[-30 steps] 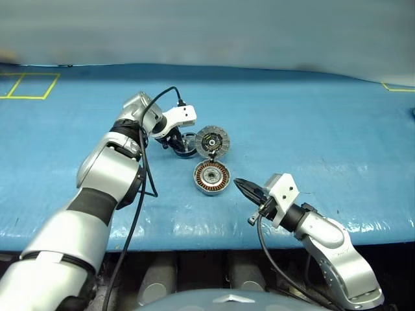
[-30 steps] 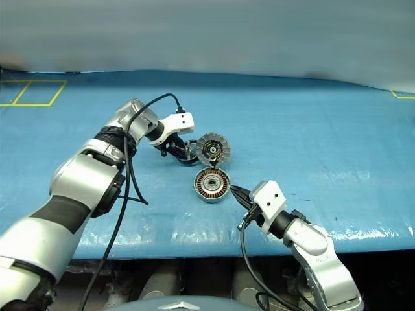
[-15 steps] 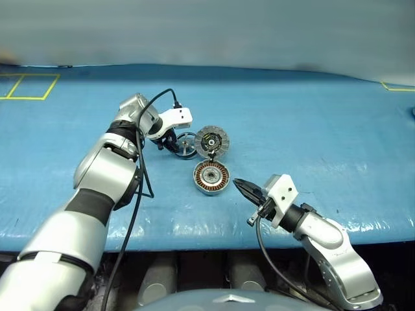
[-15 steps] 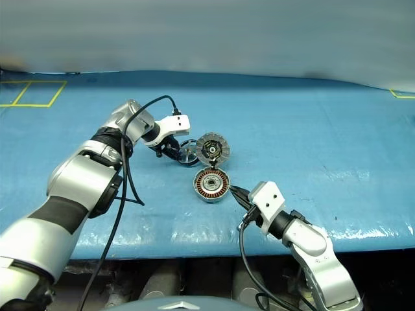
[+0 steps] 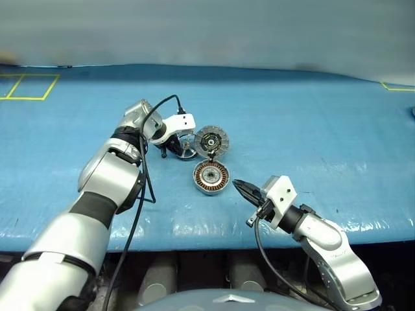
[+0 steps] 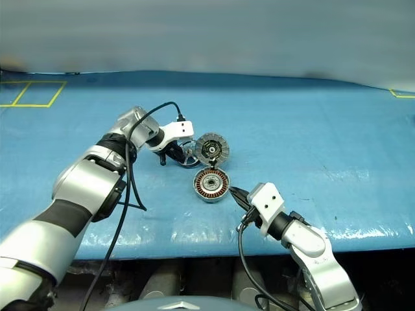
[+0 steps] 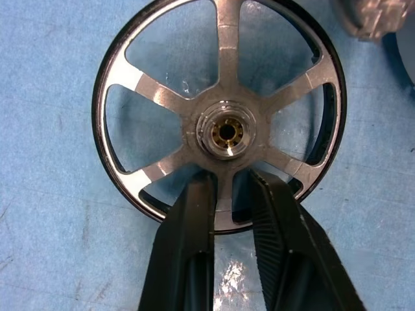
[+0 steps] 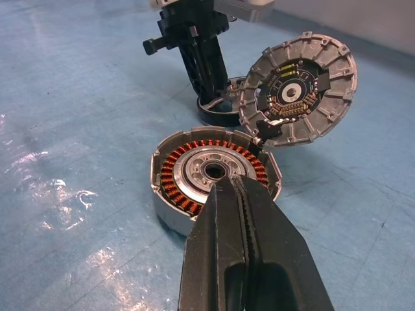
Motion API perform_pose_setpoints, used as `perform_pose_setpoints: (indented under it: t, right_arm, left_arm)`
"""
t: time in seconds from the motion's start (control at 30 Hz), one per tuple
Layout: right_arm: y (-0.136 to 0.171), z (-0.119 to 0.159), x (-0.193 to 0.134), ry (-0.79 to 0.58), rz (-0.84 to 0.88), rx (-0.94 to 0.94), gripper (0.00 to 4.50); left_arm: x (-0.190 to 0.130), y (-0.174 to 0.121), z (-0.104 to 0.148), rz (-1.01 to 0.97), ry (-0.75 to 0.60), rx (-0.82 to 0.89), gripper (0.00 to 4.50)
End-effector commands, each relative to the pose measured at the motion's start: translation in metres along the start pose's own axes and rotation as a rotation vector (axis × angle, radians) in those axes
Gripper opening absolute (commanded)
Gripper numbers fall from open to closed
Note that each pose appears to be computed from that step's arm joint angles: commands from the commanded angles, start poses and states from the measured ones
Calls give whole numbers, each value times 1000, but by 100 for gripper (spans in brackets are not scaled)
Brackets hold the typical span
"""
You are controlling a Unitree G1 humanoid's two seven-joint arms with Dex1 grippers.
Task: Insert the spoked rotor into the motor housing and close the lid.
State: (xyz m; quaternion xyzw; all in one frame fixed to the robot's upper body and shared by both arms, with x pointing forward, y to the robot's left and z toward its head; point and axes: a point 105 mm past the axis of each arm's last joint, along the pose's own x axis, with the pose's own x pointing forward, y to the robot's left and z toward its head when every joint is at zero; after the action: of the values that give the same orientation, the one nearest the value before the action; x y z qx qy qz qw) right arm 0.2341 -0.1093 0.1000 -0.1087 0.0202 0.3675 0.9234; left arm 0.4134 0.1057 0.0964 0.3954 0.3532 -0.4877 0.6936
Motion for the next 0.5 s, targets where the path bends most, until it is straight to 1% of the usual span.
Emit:
perform_pose_setpoints:
  t: [0.03, 0.13, 0.23, 0.3, 0.37, 0.43, 0.5]
  right_arm:
    - [-9, 8, -3, -37, -34, -20, 0]
    - [-16, 5, -6, -26, -54, -25, 0]
    - [-22, 3, -8, -18, -68, -32, 0]
    - [-26, 3, -8, -17, -74, -40, 0]
    - [-27, 5, -6, -24, -73, -47, 0]
    - [-27, 8, -4, -33, -70, -51, 0]
    - [-26, 9, -2, -36, -65, -53, 0]
  left_arm:
    - [-13, 11, -1, 57, 4, 71, 103]
    - [-19, 14, -4, 66, -25, 79, 103]
    - [-22, 17, -19, 88, -21, 74, 103]
    - [-21, 15, -31, 83, -10, 42, 103]
    - [-18, 14, -37, 93, -18, 16, 103]
    - [-12, 13, -38, 101, -44, -14, 103]
    - [-6, 10, -31, 100, -83, -14, 103]
